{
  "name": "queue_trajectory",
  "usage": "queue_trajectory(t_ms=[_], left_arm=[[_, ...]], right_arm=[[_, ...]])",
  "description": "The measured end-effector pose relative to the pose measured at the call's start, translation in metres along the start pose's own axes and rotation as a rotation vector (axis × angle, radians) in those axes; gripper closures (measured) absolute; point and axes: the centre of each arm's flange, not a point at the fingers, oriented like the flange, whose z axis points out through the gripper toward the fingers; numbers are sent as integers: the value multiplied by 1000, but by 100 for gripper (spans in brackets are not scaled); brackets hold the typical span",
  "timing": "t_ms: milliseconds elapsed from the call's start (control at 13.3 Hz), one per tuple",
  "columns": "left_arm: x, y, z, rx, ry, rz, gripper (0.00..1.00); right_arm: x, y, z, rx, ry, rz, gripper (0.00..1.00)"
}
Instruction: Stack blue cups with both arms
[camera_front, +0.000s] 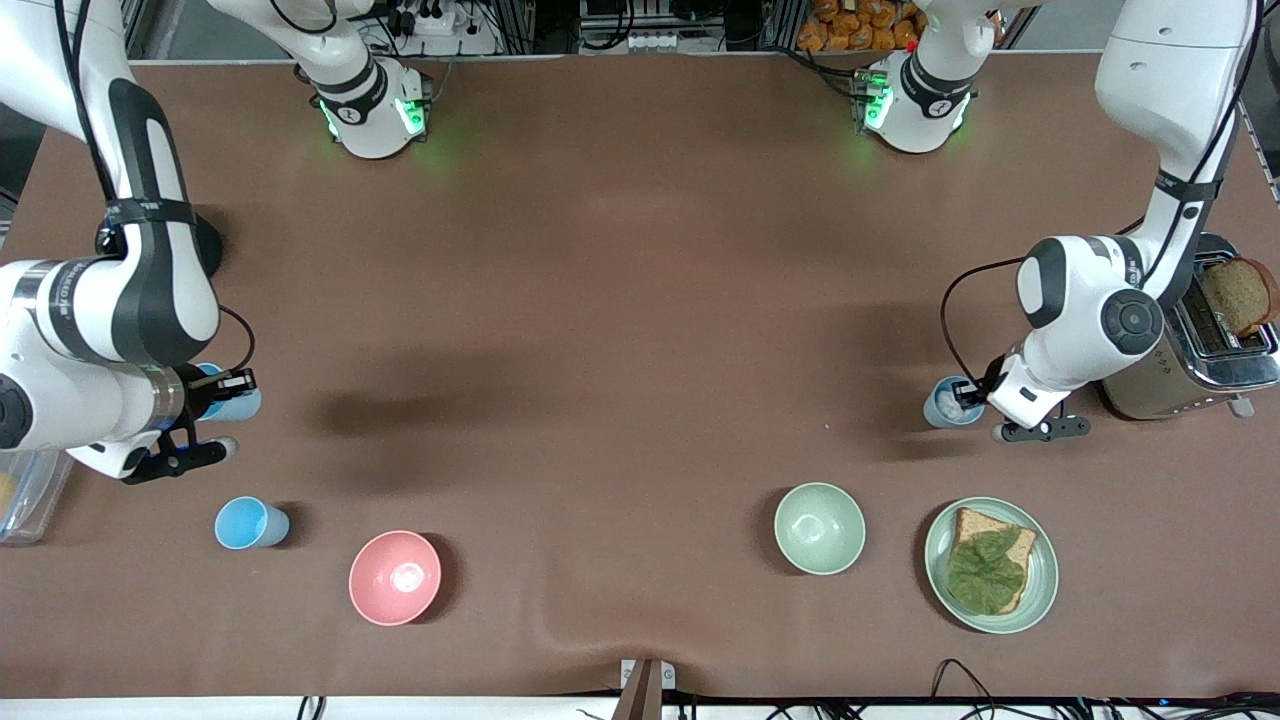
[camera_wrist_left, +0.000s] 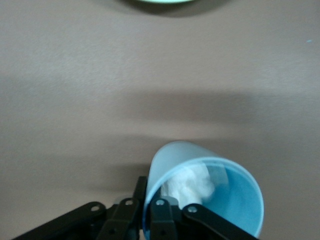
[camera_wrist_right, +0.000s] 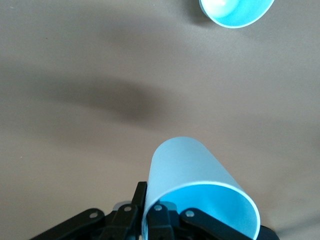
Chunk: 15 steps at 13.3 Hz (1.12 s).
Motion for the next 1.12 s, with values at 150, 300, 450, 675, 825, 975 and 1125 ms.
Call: queue_trajectory(t_ms=[150,300,450,675,825,975,1125], left_arm=[[3,14,-12,-10,22,22,96],[4,33,-29,-22,50,52,96],[1,63,-45,-41,73,80,96],[-15,127,-58,-85,76,56,96],[-30,169,-60,-111,63,27,96],[-46,210,-63,-128,53,-18,96],[-61,249,-63,-140,44,-68,96]], right_arm=[[-1,-5,-4,1,-4,-4,95],[-3,-17,-18,-5,11,-6,95],[-6,-43,-38,-13,30,-6,95],[-12,-95,-66,-32,30,47,95],[-11,-124,-78,-16,45,68,95],[-13,-134,-88,21,55,108,95],[-13,-142,-94,45,64,118,95]])
